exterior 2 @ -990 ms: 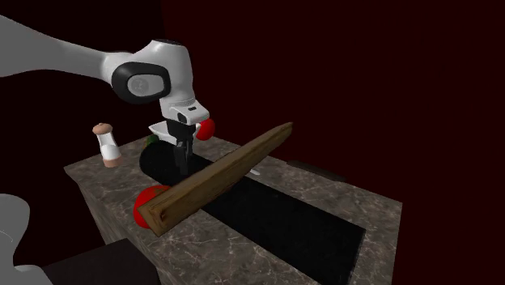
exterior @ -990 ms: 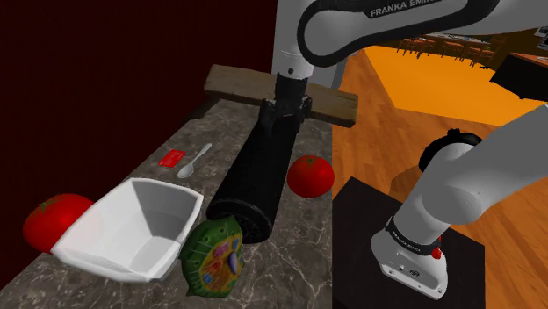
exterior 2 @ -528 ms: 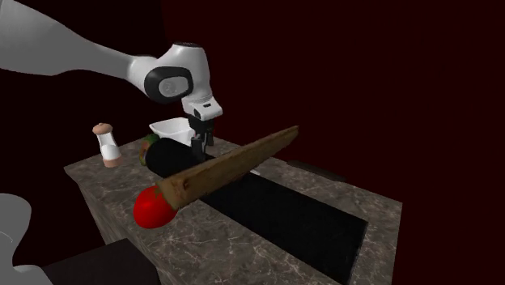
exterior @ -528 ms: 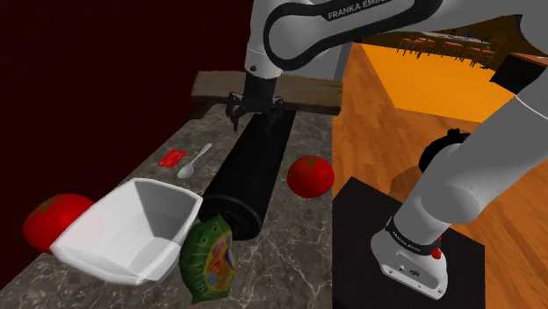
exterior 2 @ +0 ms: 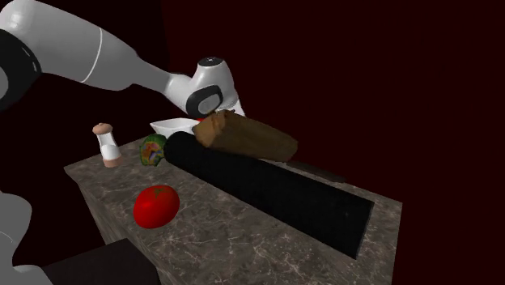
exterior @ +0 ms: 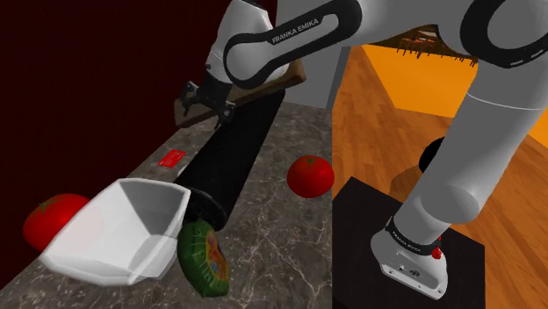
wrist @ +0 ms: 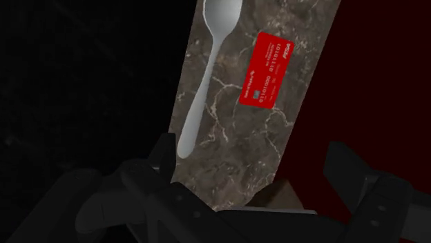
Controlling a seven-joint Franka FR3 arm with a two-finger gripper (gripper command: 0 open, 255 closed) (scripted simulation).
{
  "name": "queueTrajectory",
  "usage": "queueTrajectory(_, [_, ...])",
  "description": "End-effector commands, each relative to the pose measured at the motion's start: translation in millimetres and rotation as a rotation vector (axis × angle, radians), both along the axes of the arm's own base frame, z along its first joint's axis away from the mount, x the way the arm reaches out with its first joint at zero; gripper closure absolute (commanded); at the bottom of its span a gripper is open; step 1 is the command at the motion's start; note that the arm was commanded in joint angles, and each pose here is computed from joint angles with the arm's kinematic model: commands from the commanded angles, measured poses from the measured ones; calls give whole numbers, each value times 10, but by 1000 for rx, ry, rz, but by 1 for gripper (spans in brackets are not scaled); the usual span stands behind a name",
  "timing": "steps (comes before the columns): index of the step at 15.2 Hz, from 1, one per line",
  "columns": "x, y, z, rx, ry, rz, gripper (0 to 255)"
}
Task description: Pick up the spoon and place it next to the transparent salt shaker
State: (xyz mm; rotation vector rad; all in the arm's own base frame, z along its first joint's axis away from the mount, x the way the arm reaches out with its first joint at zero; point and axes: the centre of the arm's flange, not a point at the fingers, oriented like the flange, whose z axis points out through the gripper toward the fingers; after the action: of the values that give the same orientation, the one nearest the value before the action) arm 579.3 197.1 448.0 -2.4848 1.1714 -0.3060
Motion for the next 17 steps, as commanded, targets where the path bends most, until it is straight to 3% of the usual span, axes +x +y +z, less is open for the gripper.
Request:
queueTrajectory(1, [7,87,-528,-68,323,-24,0])
queueTrajectory(6, [560,170,-762,-9,334,-175,0])
queueTrajectory(13, [585,242,-1123,-9,334,-175,0])
queueTrajectory(17, [587,248,-1153,-9,334,-175,0])
